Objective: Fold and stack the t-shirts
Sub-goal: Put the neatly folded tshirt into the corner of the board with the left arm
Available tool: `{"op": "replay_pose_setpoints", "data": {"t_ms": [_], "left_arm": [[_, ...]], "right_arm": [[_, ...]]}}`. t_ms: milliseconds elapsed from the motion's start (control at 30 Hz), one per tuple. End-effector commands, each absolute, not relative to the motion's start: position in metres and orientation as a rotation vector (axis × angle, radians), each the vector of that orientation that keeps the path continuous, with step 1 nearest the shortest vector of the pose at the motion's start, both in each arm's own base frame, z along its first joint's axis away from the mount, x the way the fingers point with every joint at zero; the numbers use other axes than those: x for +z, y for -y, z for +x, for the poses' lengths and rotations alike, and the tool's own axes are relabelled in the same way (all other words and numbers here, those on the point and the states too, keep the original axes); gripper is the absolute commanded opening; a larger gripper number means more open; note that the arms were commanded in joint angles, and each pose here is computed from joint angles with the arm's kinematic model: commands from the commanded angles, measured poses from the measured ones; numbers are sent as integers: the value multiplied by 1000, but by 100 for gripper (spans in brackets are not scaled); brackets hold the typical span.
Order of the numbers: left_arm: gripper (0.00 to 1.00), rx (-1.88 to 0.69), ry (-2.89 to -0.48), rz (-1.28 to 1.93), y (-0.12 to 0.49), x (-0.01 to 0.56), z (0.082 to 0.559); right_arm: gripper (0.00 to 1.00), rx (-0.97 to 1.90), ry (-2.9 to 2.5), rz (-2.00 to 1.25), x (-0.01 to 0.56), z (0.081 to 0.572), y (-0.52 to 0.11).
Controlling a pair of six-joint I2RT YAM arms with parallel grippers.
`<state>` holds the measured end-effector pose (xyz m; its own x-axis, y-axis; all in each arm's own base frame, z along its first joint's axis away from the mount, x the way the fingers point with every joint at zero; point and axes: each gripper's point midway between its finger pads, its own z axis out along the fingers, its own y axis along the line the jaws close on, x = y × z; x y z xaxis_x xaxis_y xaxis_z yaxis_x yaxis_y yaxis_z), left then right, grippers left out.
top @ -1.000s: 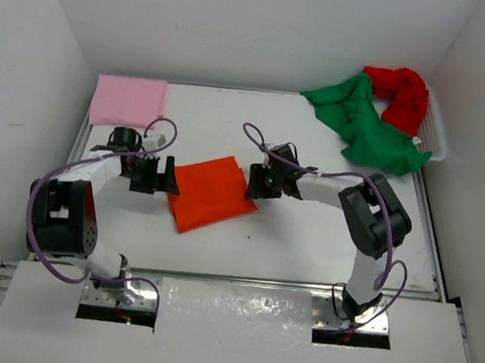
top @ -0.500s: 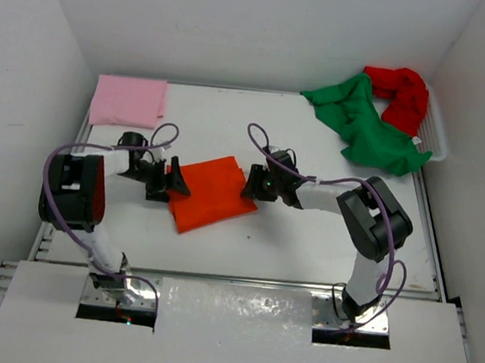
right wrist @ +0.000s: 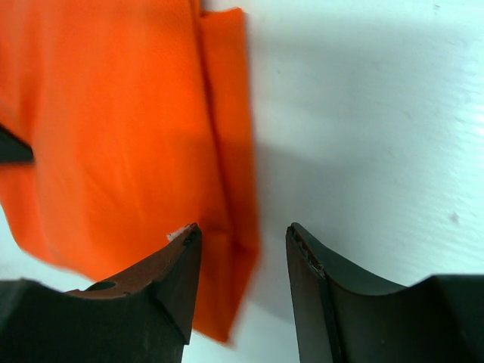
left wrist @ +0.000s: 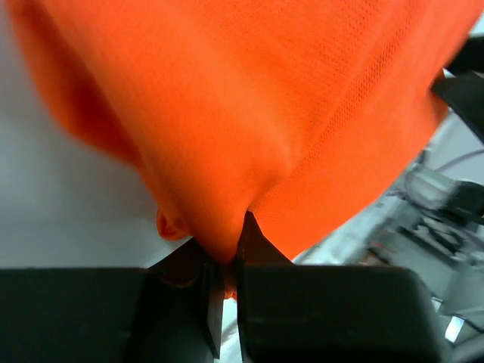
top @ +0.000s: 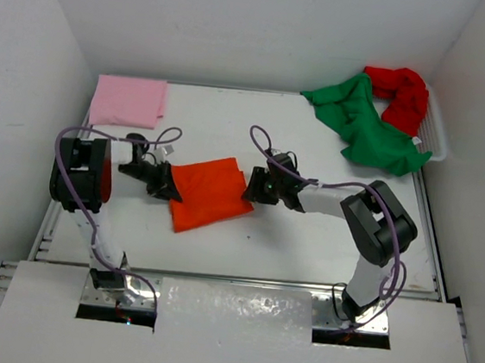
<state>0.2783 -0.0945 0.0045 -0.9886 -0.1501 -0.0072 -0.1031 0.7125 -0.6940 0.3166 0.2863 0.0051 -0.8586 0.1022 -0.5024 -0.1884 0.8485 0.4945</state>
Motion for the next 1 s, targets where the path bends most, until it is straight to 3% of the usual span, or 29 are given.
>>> {"op": "replay_pose_setpoints", "data": {"t_ms": [0,133,333,667,967], "left_arm": [[0,-947,-2845,-4,61,5,300],[0,-736,-2851,259,32,19,324],[0,-283,-2713,422,-22,63,410],[0,-221,-2560,444,-36,106,518],[0,104,-2306,393,-66,185,584]], "right_arm": [[47,701,-2452,-97,29,318,-278],[47,641,-2413,-159,48,323,-266],[47,528,-2395,-209,62,334,-247],[47,481,-2390,-192,68,348,-231],[47,423,-2419,-193,58,348,-219]]}}
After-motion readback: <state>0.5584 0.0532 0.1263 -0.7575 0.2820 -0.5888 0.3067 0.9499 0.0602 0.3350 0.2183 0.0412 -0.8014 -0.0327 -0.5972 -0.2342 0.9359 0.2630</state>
